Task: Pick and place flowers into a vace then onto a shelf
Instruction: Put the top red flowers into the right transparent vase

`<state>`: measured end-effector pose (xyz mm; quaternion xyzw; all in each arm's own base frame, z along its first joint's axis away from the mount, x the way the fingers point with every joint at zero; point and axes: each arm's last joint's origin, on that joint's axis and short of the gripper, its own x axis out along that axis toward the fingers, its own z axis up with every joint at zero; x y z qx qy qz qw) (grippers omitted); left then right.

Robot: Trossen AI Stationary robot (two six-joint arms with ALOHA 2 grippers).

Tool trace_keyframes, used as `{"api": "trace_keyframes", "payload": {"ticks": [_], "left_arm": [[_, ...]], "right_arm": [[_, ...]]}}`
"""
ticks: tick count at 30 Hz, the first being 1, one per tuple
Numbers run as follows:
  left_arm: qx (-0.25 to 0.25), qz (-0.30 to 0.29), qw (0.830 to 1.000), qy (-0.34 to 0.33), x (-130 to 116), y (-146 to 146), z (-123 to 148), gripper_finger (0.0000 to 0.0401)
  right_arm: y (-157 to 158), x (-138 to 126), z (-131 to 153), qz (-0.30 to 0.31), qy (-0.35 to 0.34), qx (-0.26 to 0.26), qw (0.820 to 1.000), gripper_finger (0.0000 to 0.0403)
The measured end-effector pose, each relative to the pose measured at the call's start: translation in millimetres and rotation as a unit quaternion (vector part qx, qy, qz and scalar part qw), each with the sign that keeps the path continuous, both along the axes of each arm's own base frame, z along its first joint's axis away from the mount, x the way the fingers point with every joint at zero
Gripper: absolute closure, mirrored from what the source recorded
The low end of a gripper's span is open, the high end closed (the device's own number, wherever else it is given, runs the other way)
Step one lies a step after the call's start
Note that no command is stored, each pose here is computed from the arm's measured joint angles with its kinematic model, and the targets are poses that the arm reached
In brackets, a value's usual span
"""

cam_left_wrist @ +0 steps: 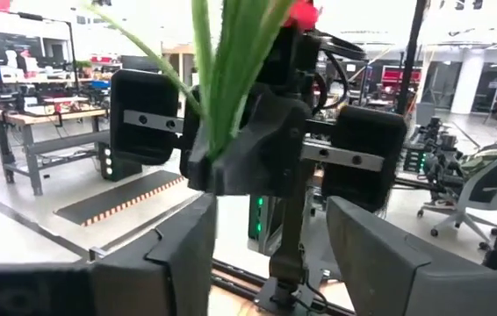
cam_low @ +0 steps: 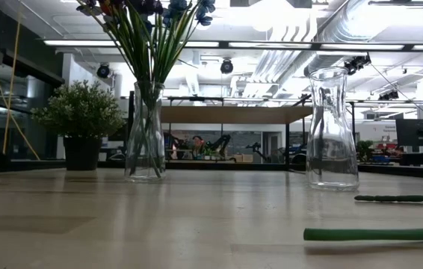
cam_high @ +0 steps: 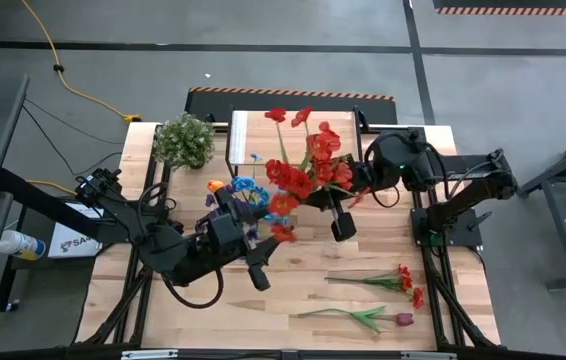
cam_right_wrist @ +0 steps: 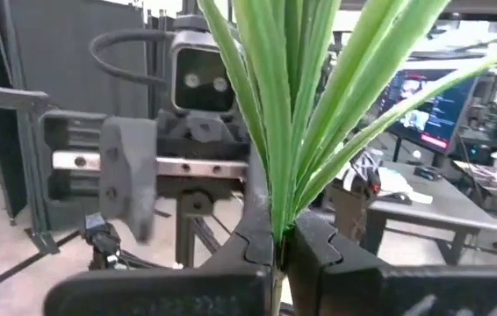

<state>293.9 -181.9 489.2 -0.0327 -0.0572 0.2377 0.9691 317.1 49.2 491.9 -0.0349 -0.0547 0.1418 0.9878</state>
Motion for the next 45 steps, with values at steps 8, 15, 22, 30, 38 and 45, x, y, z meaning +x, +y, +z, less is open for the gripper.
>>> {"api": "trace_keyframes", "payload": {"ticks": [8,15,22,30,38,45], "left_arm": [[0.007,-0.014,1.000,0.008,-12,-8,2,0.0131],[0.000,-0.012,1.000,0.009,-21,-16,3,0.0130],[-0.003,-0.014,1.000,0.010,-26,-22,3,0.0130],[-0.003,-0.014,1.000,0.010,-27,-23,3,0.0130],[-0.014,-0.015,1.000,0.004,-27,-23,3,0.0130],[-0.026,-0.015,1.000,-0.002,-27,-23,3,0.0130]], "right_arm": [[-9,-27,6,-0.032,0.039,-0.011,0.999,0.0403],[-13,-71,15,-0.050,0.081,-0.020,0.995,0.0402],[-14,-123,26,-0.099,0.090,-0.023,0.991,0.0402],[-20,-184,38,-0.152,0.066,-0.016,0.986,0.0402],[-22,-208,21,-0.166,0.069,0.001,0.984,0.0402],[-24,-216,-10,-0.160,0.047,0.027,0.986,0.0402]]}}
